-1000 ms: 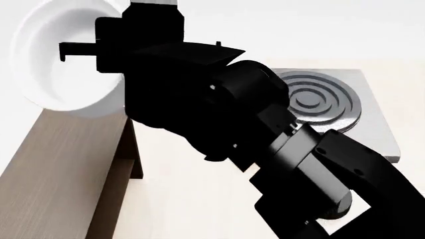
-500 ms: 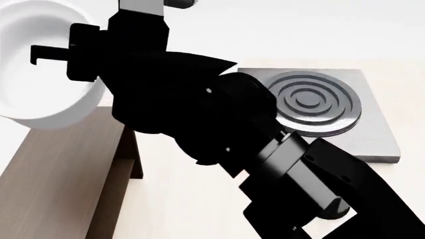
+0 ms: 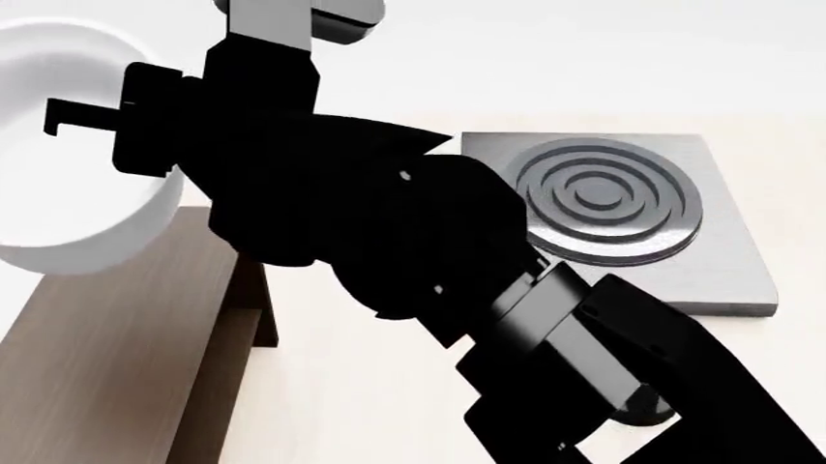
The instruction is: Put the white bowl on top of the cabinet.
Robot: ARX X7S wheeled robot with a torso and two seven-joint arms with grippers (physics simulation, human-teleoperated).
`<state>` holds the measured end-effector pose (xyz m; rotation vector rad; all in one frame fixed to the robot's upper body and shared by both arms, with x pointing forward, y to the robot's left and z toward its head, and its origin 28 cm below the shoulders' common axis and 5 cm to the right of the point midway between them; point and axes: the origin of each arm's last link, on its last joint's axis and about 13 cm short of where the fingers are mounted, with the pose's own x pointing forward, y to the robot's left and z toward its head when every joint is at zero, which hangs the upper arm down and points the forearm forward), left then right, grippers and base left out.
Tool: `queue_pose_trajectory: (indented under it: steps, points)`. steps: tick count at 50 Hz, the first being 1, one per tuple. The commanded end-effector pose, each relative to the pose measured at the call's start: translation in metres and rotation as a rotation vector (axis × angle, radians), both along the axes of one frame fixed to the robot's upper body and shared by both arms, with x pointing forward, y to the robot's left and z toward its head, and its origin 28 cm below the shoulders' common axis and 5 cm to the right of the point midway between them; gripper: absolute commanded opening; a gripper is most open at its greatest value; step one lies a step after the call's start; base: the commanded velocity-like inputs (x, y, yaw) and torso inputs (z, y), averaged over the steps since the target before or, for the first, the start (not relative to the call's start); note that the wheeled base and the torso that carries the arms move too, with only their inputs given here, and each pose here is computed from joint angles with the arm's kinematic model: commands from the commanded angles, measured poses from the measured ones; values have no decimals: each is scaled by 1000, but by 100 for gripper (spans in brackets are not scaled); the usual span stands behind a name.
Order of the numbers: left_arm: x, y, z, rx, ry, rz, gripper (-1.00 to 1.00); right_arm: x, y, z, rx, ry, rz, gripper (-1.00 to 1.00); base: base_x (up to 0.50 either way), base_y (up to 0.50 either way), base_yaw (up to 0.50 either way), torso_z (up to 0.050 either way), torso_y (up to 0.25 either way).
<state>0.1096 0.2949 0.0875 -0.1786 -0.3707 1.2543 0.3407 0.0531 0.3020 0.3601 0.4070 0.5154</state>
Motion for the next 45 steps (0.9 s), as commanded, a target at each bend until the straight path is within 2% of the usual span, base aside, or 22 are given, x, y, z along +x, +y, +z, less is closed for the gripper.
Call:
queue_pose_trajectory:
  steps: [1,45]
  points:
    - [3,-4,-11,13,50,-29,100,-1,3,7,33,-20,16,-100,0,0,0,0,0]
    - [4,-4,-12,11,51,-29,100,-1,12,-21,30,69,64,-100,0,0,0,0,1]
